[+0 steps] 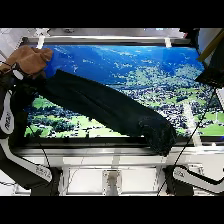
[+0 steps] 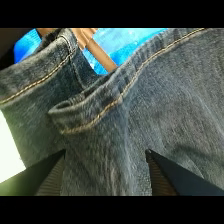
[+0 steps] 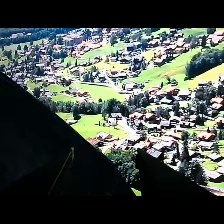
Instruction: Fold the clothes and pants, and hang the long-sleeved shirts on hangers.
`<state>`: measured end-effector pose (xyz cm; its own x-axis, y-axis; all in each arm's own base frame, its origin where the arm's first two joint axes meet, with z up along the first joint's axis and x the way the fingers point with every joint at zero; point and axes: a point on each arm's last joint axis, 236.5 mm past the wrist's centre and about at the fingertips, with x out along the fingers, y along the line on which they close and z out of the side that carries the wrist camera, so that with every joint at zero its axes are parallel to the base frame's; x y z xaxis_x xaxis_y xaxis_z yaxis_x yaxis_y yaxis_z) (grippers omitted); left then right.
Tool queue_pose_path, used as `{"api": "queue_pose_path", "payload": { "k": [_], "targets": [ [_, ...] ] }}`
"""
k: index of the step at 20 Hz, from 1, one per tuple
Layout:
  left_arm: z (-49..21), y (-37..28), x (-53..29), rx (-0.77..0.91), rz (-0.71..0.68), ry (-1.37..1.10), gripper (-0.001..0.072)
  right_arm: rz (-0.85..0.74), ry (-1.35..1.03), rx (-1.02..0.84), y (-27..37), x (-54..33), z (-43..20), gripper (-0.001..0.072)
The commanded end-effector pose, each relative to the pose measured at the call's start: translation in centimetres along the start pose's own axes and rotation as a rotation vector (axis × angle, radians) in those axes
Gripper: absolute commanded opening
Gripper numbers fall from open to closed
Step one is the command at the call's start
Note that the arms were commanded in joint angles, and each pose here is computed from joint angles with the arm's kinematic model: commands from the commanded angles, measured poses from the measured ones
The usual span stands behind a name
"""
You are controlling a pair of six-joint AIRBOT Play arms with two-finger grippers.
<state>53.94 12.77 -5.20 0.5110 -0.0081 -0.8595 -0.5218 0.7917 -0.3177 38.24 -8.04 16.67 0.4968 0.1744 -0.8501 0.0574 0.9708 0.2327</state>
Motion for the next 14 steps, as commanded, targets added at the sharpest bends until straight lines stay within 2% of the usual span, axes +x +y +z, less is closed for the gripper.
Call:
{"api": "queue_pose_path", "payload": {
  "k": [1,2,3,4,5,9,14],
  "targets": [
    [0.0,-0.6,1.8,0.002,-0.014,-0.017,0.0482,-0.011,0.001,-0.002,-0.2,0.0,0.0,0.0459],
    [0.2,-1.2,2.2,0.009,-0.022,-0.035,0.0470,-0.011,0.002,-0.002,-0.2,0.0,0.0,0.0459],
    [0.5,-1.7,2.3,0.014,-0.033,-0.056,0.0425,-0.010,0.004,-0.002,-0.2,0.0,-0.1,0.0459],
    [1.0,-2.3,2.2,0.022,-0.043,-0.082,0.0166,-0.009,0.011,-0.001,-0.2,0.0,-0.3,0.0459],
    [1.4,-2.7,2.0,0.049,-0.050,-0.096,0.0020,-0.006,0.027,-0.002,-0.1,0.0,-0.6,0.0459],
    [3.7,-3.7,-0.9,0.100,-0.057,-0.167,0.0015,-0.087,0.256,-0.005,-2.6,0.0,-6.4,0.0459],
    [7.1,-3.4,-7.1,0.201,0.004,-0.295,0.0015,-0.039,0.430,0.209,-5.6,4.6,-17.4,0.0460]
  ]
}}
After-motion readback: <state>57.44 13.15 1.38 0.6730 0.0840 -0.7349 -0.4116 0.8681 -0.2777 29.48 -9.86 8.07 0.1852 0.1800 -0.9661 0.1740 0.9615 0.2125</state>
